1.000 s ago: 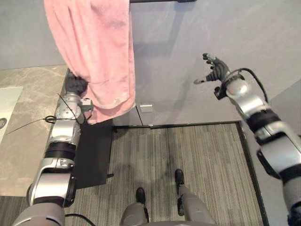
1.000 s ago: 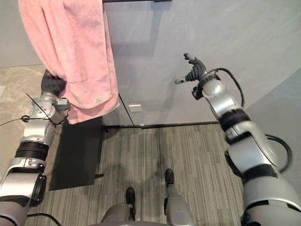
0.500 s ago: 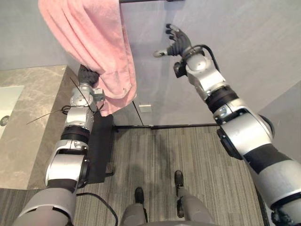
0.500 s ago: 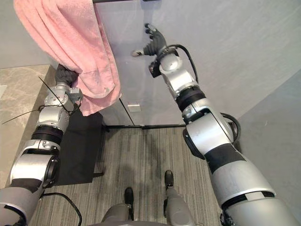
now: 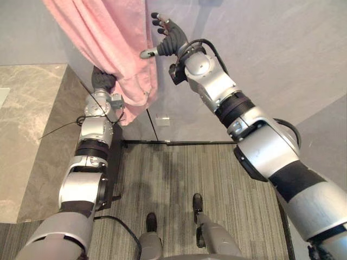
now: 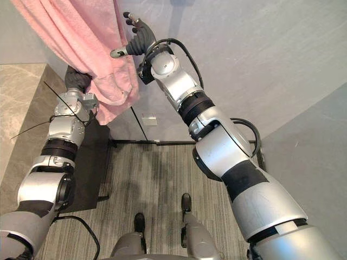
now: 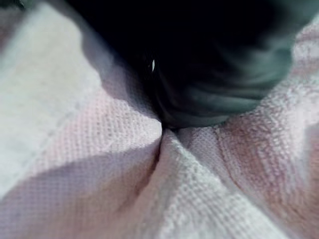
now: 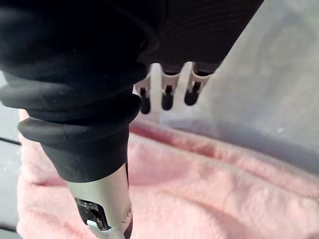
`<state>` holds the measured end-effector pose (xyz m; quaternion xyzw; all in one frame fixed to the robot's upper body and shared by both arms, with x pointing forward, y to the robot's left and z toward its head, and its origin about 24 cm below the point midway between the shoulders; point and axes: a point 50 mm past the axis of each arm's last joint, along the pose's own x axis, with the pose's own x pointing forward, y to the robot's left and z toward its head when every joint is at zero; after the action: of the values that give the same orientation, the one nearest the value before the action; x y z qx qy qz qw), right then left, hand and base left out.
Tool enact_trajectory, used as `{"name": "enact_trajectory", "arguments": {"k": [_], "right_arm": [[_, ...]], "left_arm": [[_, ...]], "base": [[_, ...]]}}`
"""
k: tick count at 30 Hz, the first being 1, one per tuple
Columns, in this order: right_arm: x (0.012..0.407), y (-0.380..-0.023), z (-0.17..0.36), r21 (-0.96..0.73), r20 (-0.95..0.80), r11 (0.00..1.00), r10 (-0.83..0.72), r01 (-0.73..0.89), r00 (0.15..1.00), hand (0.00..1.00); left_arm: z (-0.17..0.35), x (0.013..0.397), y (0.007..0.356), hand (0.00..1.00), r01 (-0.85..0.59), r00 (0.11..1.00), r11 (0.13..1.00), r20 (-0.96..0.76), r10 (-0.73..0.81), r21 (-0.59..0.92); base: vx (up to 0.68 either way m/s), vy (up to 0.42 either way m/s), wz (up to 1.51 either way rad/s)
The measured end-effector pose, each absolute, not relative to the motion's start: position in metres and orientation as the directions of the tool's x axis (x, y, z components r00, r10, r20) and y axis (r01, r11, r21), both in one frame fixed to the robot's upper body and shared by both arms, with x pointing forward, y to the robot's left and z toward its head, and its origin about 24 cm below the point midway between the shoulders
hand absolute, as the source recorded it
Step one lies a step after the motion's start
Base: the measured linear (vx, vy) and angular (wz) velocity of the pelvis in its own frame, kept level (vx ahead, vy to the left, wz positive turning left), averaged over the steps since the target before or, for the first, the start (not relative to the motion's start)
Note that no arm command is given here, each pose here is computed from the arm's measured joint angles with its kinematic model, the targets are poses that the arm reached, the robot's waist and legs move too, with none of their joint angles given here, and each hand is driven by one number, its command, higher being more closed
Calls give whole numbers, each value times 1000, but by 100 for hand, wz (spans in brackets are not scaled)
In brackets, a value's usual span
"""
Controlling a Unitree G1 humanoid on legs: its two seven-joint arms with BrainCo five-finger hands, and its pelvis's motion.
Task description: Organize washtable
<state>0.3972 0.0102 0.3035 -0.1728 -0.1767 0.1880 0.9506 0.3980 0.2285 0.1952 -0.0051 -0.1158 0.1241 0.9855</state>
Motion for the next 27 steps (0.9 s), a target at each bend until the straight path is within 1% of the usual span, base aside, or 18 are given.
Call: {"name": "enact_trajectory", "arguments": {"k": [3,8,9,15,18,23,27], "right_arm": [[399,5,312,-399,284,876,398,-270,872,0],[403,-6,316,-338,286,906,357,-254,889,0],[404,-7,317,-327,289,911,350,-251,891,100],[408,-24,324,-246,309,946,281,-210,909,100],[407,-25,327,-212,317,955,266,-206,910,100],[408,-32,333,-135,336,975,213,-177,917,100],[409,-36,335,-126,339,978,201,-167,919,100]], "left_arm": [[202,397,226,100,-233,938,972,255,235,-40],[206,387,221,100,-203,926,979,319,202,-31],[206,385,221,100,-201,925,979,324,200,-30],[204,370,215,100,-165,911,986,381,155,-6],[202,365,216,100,-165,909,986,388,153,-1],[201,365,217,100,-168,909,986,387,155,-1],[200,364,217,100,-169,909,986,385,157,-2]], "base": [[-4,54,9],[15,50,2],[26,48,1],[12,53,-3],[-4,42,0],[-8,18,-2],[-5,7,-1]]}}
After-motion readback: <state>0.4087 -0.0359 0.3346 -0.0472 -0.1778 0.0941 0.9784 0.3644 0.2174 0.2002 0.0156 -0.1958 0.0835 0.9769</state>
